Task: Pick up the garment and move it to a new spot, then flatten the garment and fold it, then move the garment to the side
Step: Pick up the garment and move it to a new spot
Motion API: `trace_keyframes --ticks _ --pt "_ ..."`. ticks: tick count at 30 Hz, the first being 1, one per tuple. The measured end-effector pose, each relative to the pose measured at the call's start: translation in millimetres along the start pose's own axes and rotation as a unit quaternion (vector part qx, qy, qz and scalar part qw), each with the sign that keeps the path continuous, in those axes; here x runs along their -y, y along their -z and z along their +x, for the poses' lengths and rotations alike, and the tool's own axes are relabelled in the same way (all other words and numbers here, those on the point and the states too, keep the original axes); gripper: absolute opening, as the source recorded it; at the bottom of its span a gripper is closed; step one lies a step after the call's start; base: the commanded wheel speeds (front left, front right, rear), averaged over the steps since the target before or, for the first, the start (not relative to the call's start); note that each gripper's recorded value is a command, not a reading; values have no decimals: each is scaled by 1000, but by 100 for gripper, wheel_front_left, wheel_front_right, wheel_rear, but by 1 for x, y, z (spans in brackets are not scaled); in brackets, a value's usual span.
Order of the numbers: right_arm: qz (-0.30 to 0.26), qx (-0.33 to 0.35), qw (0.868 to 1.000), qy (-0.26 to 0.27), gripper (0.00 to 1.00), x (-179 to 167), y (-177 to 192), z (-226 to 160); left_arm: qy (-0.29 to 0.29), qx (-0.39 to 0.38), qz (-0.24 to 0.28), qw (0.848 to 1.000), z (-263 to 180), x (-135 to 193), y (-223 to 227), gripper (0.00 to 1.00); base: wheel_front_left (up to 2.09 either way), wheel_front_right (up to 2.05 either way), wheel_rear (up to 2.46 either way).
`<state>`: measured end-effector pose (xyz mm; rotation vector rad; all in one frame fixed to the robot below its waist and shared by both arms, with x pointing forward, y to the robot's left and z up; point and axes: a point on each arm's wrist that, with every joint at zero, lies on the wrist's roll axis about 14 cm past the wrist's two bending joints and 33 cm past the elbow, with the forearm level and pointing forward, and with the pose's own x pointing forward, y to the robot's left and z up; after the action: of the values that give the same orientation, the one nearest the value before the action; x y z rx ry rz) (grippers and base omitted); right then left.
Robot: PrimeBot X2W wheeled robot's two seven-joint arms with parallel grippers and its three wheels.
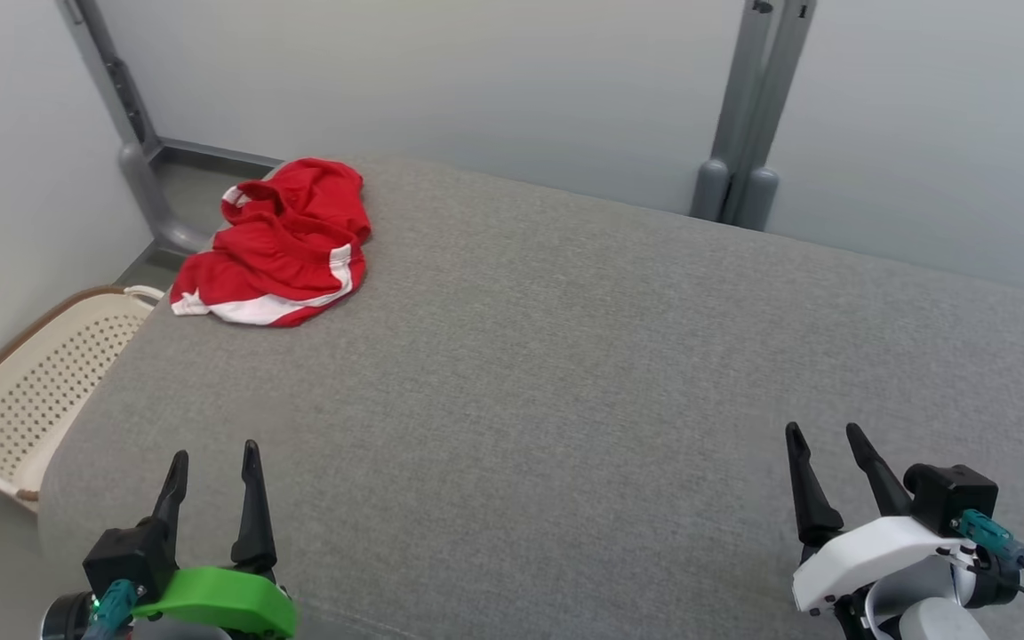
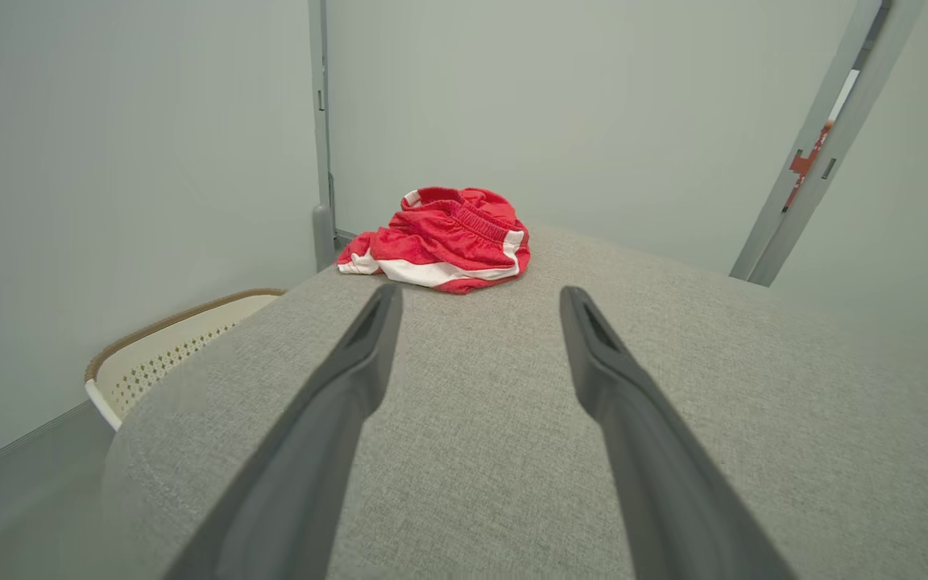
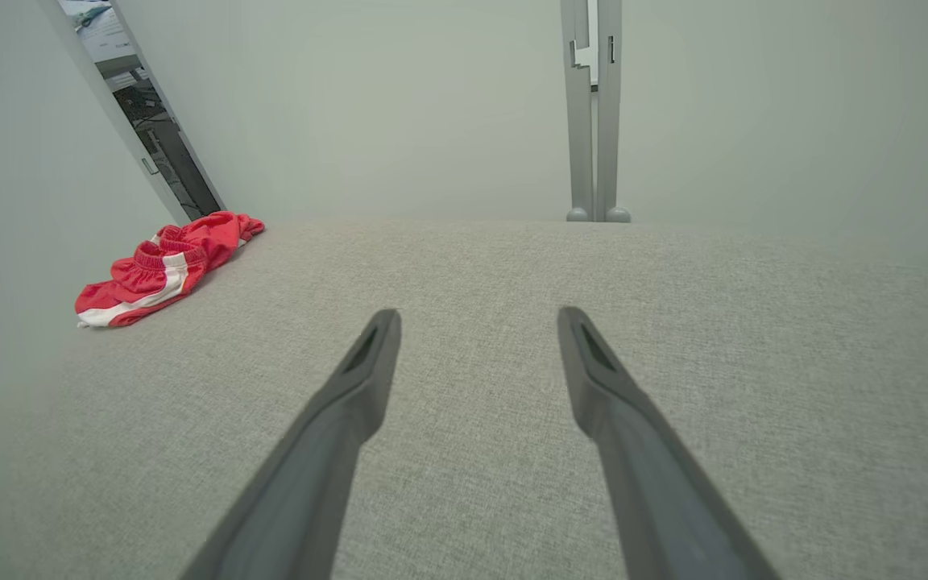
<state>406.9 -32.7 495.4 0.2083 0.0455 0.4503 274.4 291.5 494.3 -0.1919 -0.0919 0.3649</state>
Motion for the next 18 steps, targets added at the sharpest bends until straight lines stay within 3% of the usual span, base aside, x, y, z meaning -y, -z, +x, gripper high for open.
trace_keyframes --ticks 9,18 --pt "-8 -11 998 -59 100 -40 6 16 -55 12 -2 998 -22 -36 -7 100 0 0 0" --pt "-18 -15 997 -75 100 -49 9 19 -68 5 -3 998 -26 -42 -3 100 0 0 0"
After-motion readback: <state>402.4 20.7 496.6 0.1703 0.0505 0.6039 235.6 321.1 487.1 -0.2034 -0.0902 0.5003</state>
